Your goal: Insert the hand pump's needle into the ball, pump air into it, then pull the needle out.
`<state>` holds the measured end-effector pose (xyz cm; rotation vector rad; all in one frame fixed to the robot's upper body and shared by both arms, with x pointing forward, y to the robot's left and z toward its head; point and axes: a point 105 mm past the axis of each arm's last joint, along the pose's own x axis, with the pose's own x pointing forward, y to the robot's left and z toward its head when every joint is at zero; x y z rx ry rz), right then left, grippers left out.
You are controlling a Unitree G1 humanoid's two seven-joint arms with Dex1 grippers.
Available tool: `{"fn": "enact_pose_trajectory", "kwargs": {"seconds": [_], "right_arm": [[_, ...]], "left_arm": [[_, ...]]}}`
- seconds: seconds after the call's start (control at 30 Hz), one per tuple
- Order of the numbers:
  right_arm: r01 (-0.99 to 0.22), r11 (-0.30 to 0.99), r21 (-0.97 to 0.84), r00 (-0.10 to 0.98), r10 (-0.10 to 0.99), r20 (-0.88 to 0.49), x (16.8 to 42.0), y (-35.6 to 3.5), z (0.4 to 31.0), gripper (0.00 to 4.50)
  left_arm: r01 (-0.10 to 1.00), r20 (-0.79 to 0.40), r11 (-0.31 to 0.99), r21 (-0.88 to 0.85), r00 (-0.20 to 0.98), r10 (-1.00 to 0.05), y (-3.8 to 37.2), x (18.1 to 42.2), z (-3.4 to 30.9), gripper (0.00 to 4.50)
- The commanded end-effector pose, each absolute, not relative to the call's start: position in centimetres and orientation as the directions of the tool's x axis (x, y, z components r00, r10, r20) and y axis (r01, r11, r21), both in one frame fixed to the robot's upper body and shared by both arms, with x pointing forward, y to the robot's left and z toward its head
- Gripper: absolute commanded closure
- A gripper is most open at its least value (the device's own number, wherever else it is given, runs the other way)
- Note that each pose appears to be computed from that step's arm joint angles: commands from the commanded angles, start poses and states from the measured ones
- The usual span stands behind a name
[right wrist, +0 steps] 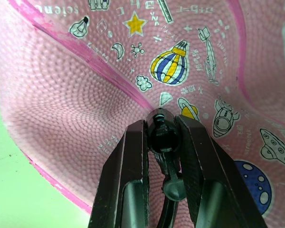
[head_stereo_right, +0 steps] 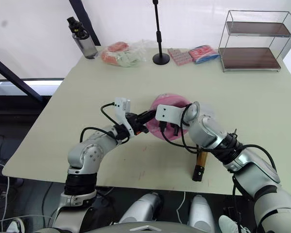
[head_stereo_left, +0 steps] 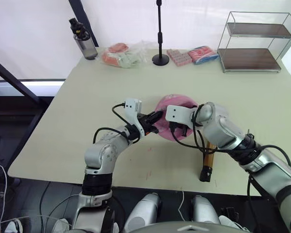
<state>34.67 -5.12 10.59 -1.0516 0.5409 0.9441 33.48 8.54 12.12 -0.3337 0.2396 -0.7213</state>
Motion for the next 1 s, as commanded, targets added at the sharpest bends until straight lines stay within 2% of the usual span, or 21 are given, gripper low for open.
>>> {"fn": "enact_pose_trajectory", "kwargs": {"seconds": [0.03,0.07,0.13,0.17,0.27,0.37,0.57,0.7,0.77,0.8,0.87,1.0], "right_arm": [[-0.865,0.278,-0.418,0.488,0.27,-0.83,34.7,-8.6,7.8,4.15],[-0.862,0.286,-0.419,0.493,0.281,-0.824,34.7,-8.5,8.0,4.15],[-0.859,0.286,-0.425,0.501,0.298,-0.812,34.7,-8.4,8.3,3.13],[-0.857,0.29,-0.425,0.504,0.305,-0.808,34.7,-8.3,8.4,2.8],[-0.849,0.298,-0.437,0.52,0.321,-0.791,34.8,-8.5,9.0,1.32],[-0.838,0.308,-0.449,0.537,0.325,-0.778,35.0,-9.1,9.5,0.07],[-0.813,0.373,-0.448,0.579,0.43,-0.692,35.0,-8.9,11.8,0.07],[-0.795,0.483,-0.368,0.603,0.559,-0.569,34.7,-8.6,13.7,0.07],[-0.801,0.49,-0.344,0.596,0.6,-0.533,34.0,-9.1,14.1,0.07],[-0.802,0.495,-0.335,0.595,0.611,-0.521,33.7,-9.4,14.3,0.07],[-0.74,0.554,-0.38,0.672,0.606,-0.425,33.9,-10.5,15.3,0.07],[-0.746,0.574,-0.338,0.665,0.665,-0.34,32.2,-11.6,15.8,0.07]], "left_arm": [[0.58,-0.136,0.718,-0.385,0.734,-0.666,9.1,33.6,11.2,4.5],[0.581,-0.136,0.718,-0.384,0.733,-0.666,9.1,33.6,11.2,4.5],[0.582,-0.136,0.718,-0.382,0.733,-0.667,9.1,33.6,11.2,4.5],[0.584,-0.137,0.717,-0.381,0.731,-0.669,9.0,33.6,11.2,4.5],[0.59,-0.138,0.713,-0.379,0.726,-0.674,8.9,33.5,11.2,4.5],[0.592,-0.138,0.712,-0.377,0.725,-0.675,8.9,33.5,11.2,4.5],[0.598,-0.138,0.709,-0.373,0.72,-0.68,8.8,33.5,11.2,4.5],[0.604,-0.138,0.707,-0.367,0.717,-0.684,8.8,33.5,11.2,4.5],[0.606,-0.138,0.707,-0.364,0.716,-0.684,8.8,33.6,11.3,4.5],[0.607,-0.138,0.707,-0.363,0.716,-0.685,8.8,33.6,11.3,4.5],[0.617,-0.139,0.701,-0.358,0.707,-0.693,8.7,33.5,11.3,4.5],[0.626,-0.146,0.699,-0.346,0.7,-0.699,8.5,33.5,11.3,4.5]]}}
